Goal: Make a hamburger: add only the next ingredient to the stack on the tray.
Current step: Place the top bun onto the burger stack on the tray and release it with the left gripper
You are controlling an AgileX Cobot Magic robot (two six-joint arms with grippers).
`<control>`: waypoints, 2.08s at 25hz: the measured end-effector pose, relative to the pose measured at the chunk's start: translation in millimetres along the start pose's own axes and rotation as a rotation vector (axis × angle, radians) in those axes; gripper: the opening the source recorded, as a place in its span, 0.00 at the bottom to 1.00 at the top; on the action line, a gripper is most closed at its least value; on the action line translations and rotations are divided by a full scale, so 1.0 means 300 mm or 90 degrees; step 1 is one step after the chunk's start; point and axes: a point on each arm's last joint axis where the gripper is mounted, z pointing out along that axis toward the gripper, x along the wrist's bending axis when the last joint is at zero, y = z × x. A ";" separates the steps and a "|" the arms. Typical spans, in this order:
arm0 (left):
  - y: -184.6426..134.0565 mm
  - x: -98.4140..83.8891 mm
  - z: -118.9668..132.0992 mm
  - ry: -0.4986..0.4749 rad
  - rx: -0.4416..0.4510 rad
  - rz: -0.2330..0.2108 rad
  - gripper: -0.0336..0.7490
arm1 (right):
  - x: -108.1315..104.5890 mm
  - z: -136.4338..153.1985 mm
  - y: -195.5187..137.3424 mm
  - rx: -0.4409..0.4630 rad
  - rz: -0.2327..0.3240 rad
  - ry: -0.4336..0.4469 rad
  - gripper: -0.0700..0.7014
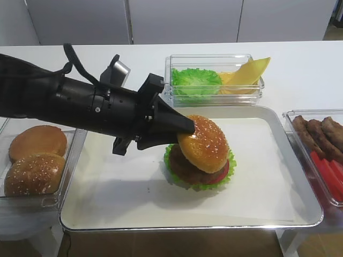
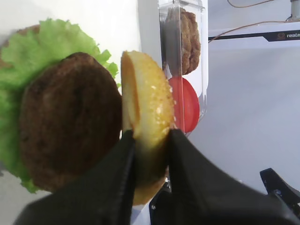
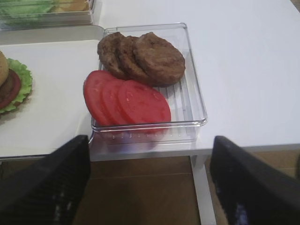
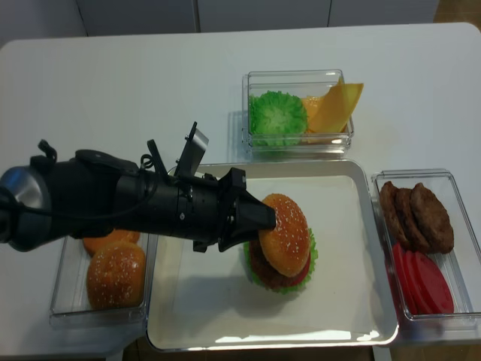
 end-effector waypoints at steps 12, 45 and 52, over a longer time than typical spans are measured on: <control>-0.004 0.004 0.000 0.008 0.009 0.028 0.48 | 0.000 0.000 0.000 0.000 0.000 0.000 0.88; -0.002 0.028 -0.002 0.059 0.008 0.091 0.84 | 0.000 0.000 0.000 0.000 0.000 0.000 0.88; -0.002 0.031 -0.001 0.061 0.010 0.091 0.84 | 0.000 0.000 0.000 0.000 0.000 0.000 0.88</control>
